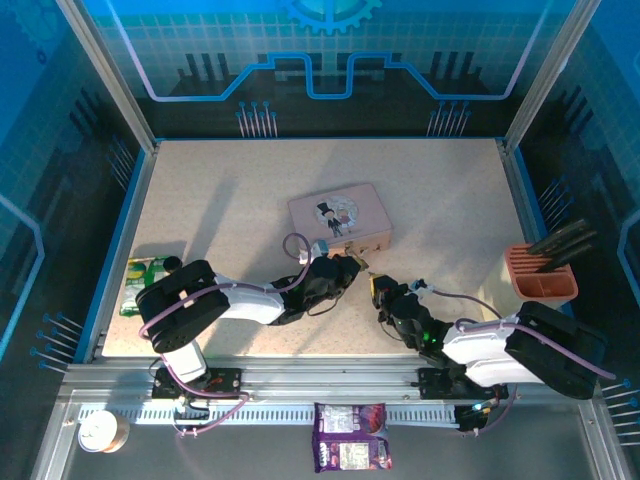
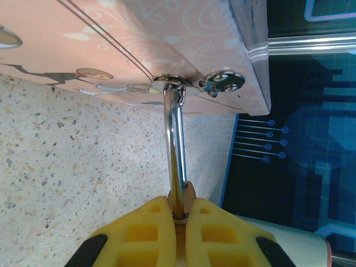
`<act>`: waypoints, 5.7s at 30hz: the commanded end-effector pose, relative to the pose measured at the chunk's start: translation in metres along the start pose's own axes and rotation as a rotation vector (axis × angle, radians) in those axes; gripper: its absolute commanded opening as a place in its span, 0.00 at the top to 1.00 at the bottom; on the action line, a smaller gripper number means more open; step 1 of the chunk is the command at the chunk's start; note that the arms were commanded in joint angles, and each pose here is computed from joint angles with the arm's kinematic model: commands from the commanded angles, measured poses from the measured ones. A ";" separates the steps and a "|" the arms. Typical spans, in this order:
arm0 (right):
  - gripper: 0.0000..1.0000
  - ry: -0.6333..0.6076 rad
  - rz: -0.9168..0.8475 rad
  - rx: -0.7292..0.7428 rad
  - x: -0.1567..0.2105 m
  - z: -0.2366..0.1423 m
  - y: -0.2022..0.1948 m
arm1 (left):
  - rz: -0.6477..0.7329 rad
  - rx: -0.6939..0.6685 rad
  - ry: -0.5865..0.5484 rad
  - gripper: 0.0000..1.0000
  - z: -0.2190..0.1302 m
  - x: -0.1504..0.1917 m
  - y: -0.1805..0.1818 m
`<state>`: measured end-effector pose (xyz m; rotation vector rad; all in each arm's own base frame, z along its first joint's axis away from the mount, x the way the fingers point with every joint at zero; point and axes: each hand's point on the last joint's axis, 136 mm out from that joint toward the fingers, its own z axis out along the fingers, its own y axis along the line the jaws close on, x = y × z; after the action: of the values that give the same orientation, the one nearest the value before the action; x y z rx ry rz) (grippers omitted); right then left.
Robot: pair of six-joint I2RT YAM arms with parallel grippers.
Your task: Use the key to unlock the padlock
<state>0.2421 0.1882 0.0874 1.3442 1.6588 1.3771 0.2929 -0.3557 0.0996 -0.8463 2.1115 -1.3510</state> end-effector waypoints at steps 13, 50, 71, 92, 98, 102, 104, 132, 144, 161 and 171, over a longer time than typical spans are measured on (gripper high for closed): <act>1.00 0.062 0.028 -0.034 0.010 0.004 0.015 | 0.035 0.170 0.080 1.00 -0.004 0.026 -0.052; 0.53 0.445 -1.178 0.132 0.035 0.010 0.000 | 0.118 -0.169 -0.042 1.00 -0.032 -0.038 0.014; 0.62 0.463 -2.025 -0.232 0.089 0.013 0.005 | 0.108 -0.138 -0.006 1.00 -0.047 -0.049 0.002; 0.74 0.330 -2.107 -0.208 0.082 0.040 -0.002 | 0.098 -0.138 0.020 1.00 -0.049 -0.042 0.005; 0.75 0.303 -2.097 -0.207 0.083 0.047 -0.001 | 0.095 -0.138 0.029 1.00 -0.049 -0.038 0.006; 0.72 0.280 -2.096 -0.210 0.083 0.049 0.001 | 0.096 -0.137 0.031 1.00 -0.049 -0.037 0.006; 0.76 0.278 -2.095 -0.210 0.083 0.049 0.001 | 0.097 -0.138 0.032 1.00 -0.049 -0.037 0.007; 1.00 0.502 -1.251 -0.041 0.088 0.046 -0.021 | 0.143 -0.183 0.028 1.00 -0.038 -0.035 0.021; 1.00 0.409 -1.178 0.102 0.060 0.049 -0.035 | 0.254 -0.322 -0.039 0.58 -0.057 -0.077 0.041; 1.00 0.358 -0.945 0.115 0.064 0.060 -0.052 | 0.627 -0.401 -0.188 0.17 -0.082 -0.190 0.014; 1.00 0.272 -0.936 0.119 0.068 0.073 -0.037 | 0.697 -0.405 -0.063 0.18 -0.043 -0.201 0.025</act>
<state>0.2547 0.2840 0.0299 0.1807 2.2321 0.9462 0.3911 -0.1619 0.1089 -0.3255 2.3191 -0.4943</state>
